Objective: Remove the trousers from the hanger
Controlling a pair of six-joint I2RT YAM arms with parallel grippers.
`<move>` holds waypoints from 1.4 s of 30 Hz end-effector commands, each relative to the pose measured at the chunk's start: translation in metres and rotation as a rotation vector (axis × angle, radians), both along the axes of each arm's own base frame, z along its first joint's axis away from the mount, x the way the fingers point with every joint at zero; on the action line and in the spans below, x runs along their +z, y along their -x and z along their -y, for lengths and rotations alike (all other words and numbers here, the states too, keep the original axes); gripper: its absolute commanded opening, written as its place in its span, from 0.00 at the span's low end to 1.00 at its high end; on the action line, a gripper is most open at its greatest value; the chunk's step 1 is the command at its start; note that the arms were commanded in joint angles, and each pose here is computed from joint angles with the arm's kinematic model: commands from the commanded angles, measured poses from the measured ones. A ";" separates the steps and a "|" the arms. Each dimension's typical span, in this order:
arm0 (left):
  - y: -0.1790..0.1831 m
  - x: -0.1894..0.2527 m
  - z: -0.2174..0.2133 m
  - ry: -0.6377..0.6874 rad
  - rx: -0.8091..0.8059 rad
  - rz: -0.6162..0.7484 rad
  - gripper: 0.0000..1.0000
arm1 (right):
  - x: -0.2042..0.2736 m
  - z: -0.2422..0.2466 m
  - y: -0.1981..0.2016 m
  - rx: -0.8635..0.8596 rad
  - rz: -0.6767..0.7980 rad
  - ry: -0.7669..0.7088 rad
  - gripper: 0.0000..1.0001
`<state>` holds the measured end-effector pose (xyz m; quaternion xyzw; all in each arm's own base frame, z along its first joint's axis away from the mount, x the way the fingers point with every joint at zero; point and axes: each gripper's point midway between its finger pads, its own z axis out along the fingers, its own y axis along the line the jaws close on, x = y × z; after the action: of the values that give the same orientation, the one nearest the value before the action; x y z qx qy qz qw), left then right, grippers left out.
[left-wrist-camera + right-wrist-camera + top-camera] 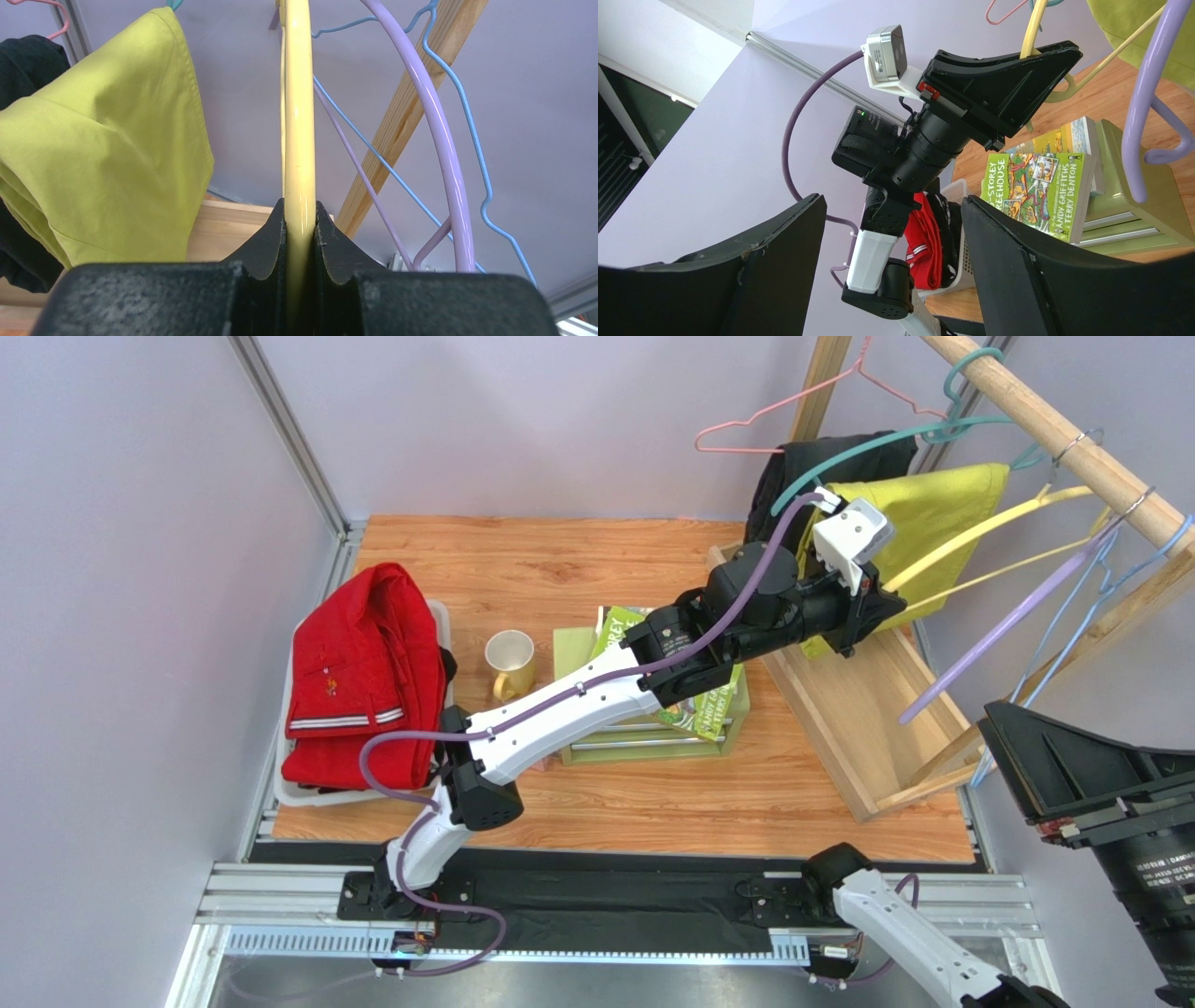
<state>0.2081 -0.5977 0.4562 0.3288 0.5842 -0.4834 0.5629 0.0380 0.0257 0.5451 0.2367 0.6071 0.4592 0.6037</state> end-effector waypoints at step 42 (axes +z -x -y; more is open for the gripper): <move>0.065 0.014 -0.140 -0.189 -0.111 -0.108 0.83 | 0.024 -0.053 -0.116 -0.003 -0.064 0.107 0.77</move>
<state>0.1652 -0.5160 0.4213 0.3798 0.6682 -0.4660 0.4383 0.1348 0.0658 0.5538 0.2313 0.6604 0.4111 0.5843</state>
